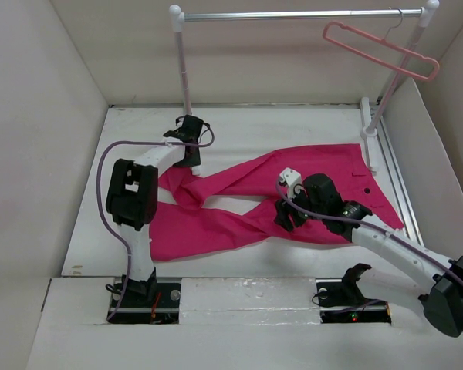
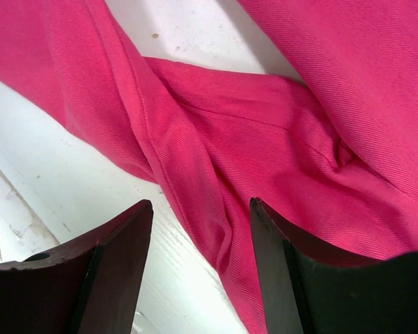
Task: Place the trousers on the hanger
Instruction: Flatten out the trousers on the hanger.
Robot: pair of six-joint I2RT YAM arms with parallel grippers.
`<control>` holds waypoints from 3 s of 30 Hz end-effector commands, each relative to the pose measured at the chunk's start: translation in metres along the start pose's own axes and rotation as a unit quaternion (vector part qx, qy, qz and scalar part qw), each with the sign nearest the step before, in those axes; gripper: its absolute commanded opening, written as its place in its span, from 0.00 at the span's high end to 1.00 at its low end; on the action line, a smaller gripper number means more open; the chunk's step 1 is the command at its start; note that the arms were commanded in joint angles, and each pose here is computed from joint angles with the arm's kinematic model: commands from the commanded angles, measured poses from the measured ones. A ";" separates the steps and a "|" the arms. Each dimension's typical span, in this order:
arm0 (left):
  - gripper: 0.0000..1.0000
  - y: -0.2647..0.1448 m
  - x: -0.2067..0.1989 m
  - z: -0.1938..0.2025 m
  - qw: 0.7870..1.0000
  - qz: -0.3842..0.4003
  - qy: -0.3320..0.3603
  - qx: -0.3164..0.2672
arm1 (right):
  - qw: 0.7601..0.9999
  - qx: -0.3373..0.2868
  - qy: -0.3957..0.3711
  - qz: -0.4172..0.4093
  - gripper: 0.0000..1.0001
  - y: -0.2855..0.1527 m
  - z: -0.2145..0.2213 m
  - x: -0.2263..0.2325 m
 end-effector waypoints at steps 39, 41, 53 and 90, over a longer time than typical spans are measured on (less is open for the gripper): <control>1.00 -0.265 0.169 -0.101 0.858 0.151 -0.416 -0.261 | 0.997 -0.013 -0.019 0.077 0.35 -0.017 -0.012 -0.040; 1.00 -0.278 0.174 -0.089 0.850 0.146 -0.427 -0.270 | 0.996 -0.008 -0.016 0.084 0.35 -0.020 -0.009 -0.042; 1.00 -0.267 0.179 -0.094 0.837 0.088 -0.450 -0.299 | 0.989 -0.005 0.011 0.149 0.34 -0.035 -0.016 -0.086; 0.31 0.083 0.159 -0.176 0.930 -0.015 -0.363 -0.061 | 0.998 -0.035 -0.021 0.045 0.43 -0.024 -0.048 -0.049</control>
Point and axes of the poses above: each gripper's point midway between its finger pads, its own y axis out along the fingers, its own x axis along the line the jaws close on, z = x × y, the point moved 9 cm from there along -y, back along the fingers, and after that the axes turned 14 degrees about -y, right-handed, at the moved point
